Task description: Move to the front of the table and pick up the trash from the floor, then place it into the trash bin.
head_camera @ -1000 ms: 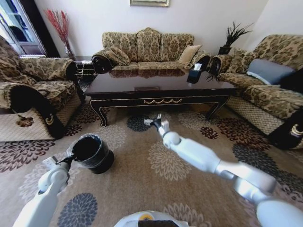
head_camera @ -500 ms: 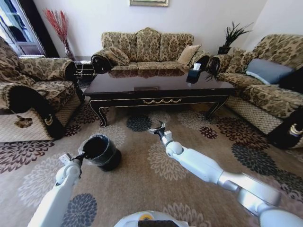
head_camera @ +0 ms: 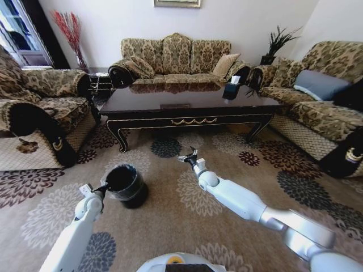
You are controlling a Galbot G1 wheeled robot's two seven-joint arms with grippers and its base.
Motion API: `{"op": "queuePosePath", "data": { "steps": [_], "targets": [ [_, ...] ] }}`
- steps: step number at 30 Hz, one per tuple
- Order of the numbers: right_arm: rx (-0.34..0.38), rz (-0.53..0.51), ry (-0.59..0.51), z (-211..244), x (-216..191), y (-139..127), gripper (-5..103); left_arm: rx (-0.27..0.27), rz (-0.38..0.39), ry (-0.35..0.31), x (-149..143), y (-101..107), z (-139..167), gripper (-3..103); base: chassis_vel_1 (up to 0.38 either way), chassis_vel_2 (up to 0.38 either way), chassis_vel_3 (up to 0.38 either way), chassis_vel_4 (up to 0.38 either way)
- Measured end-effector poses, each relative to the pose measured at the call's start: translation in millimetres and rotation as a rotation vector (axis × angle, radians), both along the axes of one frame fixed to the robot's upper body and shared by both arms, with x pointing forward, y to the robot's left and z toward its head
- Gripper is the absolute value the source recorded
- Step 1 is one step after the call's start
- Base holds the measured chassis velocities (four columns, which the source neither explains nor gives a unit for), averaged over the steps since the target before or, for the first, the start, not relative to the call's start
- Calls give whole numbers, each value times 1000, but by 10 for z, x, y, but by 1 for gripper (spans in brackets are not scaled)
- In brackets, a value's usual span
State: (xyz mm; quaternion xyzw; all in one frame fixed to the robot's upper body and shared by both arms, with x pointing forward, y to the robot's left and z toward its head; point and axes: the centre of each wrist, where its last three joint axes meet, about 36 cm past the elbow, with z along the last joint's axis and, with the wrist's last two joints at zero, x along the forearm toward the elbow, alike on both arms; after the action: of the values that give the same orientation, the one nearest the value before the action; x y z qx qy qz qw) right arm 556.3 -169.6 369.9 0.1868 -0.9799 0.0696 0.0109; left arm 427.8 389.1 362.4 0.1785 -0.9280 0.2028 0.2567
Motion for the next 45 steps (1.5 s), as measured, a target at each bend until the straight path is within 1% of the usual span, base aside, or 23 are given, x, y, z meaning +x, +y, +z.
{"op": "queuePosePath", "data": {
  "steps": [6, 8, 9, 10, 11, 13, 15, 16, 17, 18, 19, 21, 22, 24, 27, 29, 32, 34, 36, 38, 41, 43, 45],
  "targets": [
    [5, -3, -1, 12, -5, -2, 100, 18, -24, -14, -168, -10, 167, 44, 0, 0, 0, 0],
    [9, -6, -3, 22, 2, -3, 100, 51, -41, -46, -312, -8, 374, 55, 0, 0, 0, 0],
    [11, -7, -4, 28, 6, -1, 100, 77, -46, -69, -398, -1, 501, 55, 0, 0, 0, 0],
    [14, -8, -4, 29, 6, 2, 100, 102, -47, -87, -470, 13, 595, 60, 0, 0, 0, 0],
    [14, -8, -4, 29, 6, 2, 100, 102, -47, -87, -470, 13, 595, 60, 0, 0, 0, 0],
    [23, -16, -4, 28, -1, -6, 100, 175, -41, -135, -632, 61, 825, 72, 0, 0, 0, 0],
    [46, -41, -9, 60, -26, -66, 100, 290, -27, -203, -793, 147, 1036, 82, 0, 0, 0, 0],
    [52, -53, -13, 82, -28, -101, 100, 323, -20, -217, -837, 171, 1068, 82, 0, 0, 0, 0],
    [52, -53, -13, 82, -28, -101, 100, 323, -20, -217, -837, 171, 1068, 82, 0, 0, 0, 0],
    [60, -68, -18, 117, -22, -147, 100, 357, -11, -229, -880, 194, 1087, 88, 0, 0, 0, 0],
    [69, -84, -28, 171, -10, -208, 100, 428, 9, -245, -941, 239, 1086, 93, 0, 0, 0, 0],
    [83, -118, -50, 282, 14, -379, 100, 581, 3, -295, -1047, 345, 1068, 99, 0, 0, 0, 0],
    [83, -118, -50, 282, 14, -379, 100, 581, 3, -295, -1047, 345, 1068, 99, 0, 0, 0, 0],
    [98, -150, -71, 384, 23, -571, 100, 653, -35, -330, -1161, 424, 1125, 100, 0, 0, 0, 0],
    [134, -172, -118, 523, -45, -909, 100, 666, -84, -382, -1376, 449, 1313, 100, 0, 0, 0, 0],
    [138, -181, -137, 590, -68, -1004, 100, 670, -97, -392, -1456, 455, 1358, 100, 0, 0, 0, 0],
    [140, -235, -204, 838, -441, -1467, 100, 706, -142, -423, -1777, 515, 1475, 100, 0, 0, 0, 0],
    [134, -249, -217, 871, -542, -1545, 100, 712, -141, -430, -1821, 521, 1492, 100, 0, 0, 0, 0],
    [99, -311, -249, 923, -899, -1788, 100, 706, -126, -447, -1896, 494, 1528, 100, 0, 0, 0, 0],
    [93, -327, -261, 938, -1006, -1835, 100, 702, -125, -455, -1906, 468, 1543, 100, 0, 0, 0, 0],
    [106, -399, -253, 911, -1493, -1951, 100, 666, -145, -499, -1925, 246, 1567, 100, 0, 0, 0, 0],
    [110, -412, -252, 920, -1587, -1955, 100, 657, -153, -508, -1920, 183, 1563, 100, 0, 0, 0, 0],
    [122, -431, -240, 933, -1837, -1913, 100, 640, -171, -518, -1903, 51, 1510, 100, 0, 0, 0, 0]
  ]
}}
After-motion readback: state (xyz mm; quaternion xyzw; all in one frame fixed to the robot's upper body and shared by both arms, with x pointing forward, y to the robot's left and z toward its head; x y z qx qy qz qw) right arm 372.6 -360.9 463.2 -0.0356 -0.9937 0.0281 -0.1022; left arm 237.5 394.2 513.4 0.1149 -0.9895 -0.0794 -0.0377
